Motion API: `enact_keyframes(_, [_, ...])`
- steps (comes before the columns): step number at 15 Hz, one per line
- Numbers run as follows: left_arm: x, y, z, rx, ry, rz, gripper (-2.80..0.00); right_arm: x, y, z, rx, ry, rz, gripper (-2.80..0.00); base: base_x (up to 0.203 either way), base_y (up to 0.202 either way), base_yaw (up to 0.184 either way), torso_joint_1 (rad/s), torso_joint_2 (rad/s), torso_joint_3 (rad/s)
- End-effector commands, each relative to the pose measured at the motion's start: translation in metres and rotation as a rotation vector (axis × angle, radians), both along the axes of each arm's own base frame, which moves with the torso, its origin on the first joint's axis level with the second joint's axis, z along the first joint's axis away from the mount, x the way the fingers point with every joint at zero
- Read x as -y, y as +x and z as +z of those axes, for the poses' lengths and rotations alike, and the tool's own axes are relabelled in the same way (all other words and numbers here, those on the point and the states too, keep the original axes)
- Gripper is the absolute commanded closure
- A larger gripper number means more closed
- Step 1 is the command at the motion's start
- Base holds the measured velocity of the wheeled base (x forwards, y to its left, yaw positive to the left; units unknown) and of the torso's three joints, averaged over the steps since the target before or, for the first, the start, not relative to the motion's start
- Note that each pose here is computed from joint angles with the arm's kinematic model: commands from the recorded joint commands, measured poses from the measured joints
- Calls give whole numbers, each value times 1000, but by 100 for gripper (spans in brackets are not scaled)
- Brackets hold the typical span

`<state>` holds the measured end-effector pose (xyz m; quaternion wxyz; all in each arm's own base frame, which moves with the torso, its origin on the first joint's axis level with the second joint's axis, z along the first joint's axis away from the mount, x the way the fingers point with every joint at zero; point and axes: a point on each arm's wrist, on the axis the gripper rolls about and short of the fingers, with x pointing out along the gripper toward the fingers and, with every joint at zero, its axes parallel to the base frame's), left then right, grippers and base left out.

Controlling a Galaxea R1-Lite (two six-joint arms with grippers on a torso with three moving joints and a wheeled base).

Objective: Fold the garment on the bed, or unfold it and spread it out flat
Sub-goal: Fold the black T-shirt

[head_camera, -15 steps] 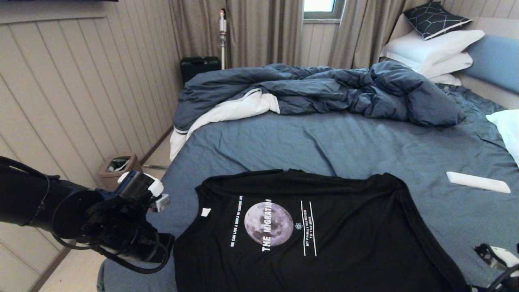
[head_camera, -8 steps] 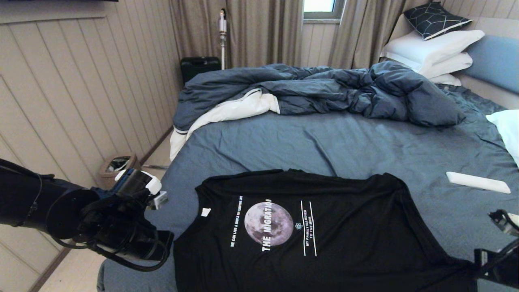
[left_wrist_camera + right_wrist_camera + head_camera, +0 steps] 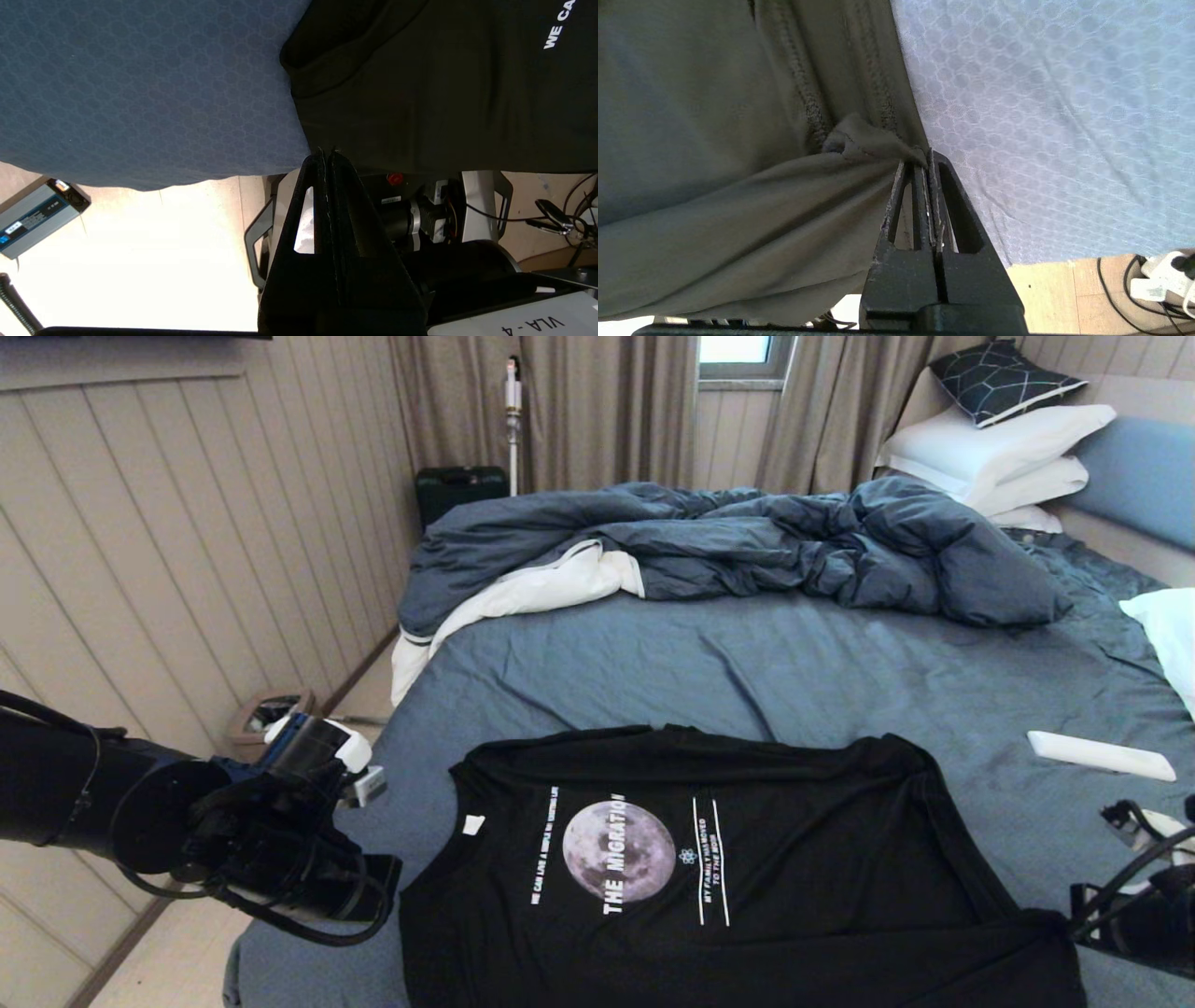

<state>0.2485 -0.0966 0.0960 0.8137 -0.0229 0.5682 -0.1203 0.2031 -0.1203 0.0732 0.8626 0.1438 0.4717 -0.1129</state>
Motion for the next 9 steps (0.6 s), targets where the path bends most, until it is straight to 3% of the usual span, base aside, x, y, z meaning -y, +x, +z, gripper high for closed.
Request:
enact_keyframes(1, [0,0,-1,-5,0,0,0,-3,0,-6,-23,15,11,0,0,0,0,0,0,0])
enact_keyframes(9, [0,0,4,2,-2,2,0,-11,-13,3,11,2,34,0,0,0,0,0,0,0])
